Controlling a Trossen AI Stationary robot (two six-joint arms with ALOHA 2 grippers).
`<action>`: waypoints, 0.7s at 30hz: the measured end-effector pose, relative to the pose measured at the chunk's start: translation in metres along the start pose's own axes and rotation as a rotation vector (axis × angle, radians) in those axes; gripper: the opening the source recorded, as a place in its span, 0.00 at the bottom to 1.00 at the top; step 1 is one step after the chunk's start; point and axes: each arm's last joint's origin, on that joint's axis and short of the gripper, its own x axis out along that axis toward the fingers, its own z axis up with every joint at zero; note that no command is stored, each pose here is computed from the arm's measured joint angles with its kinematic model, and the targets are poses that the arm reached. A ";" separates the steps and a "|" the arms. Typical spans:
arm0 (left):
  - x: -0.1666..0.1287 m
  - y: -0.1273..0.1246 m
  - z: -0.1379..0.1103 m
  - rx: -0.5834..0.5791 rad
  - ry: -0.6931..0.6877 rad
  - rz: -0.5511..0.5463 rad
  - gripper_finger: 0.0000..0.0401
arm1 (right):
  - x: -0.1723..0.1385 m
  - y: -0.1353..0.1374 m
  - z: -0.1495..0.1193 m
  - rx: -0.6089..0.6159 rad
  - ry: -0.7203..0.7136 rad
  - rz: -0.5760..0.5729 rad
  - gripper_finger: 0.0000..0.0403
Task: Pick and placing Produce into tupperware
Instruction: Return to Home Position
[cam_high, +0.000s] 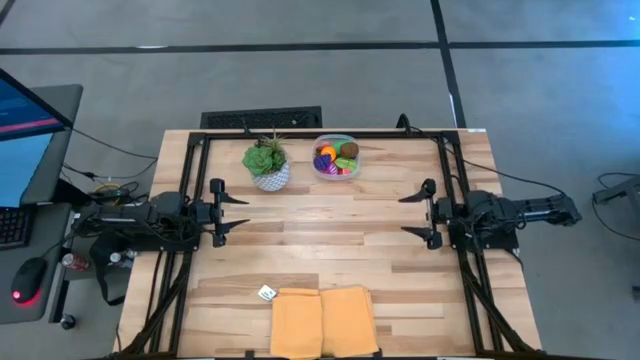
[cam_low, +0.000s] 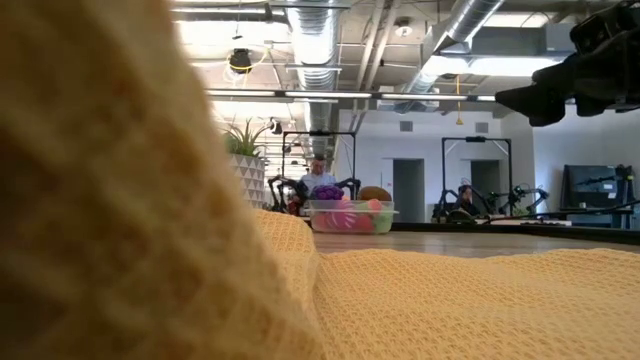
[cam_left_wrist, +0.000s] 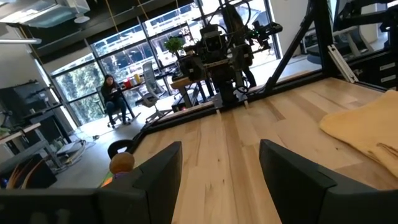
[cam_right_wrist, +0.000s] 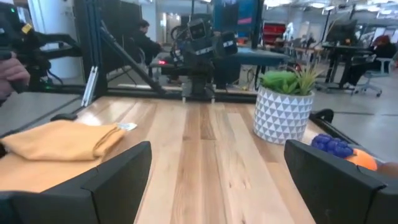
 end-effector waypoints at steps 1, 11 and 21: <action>0.000 0.000 0.000 0.000 0.000 0.000 0.51 | -0.001 0.000 0.002 0.006 0.002 0.016 0.97; 0.000 0.000 0.000 0.000 -0.003 0.000 0.51 | -0.006 0.003 0.013 -0.065 -0.059 0.161 0.97; 0.000 0.000 0.001 0.003 -0.005 0.001 0.51 | 0.000 0.002 0.001 -0.063 -0.093 0.081 0.97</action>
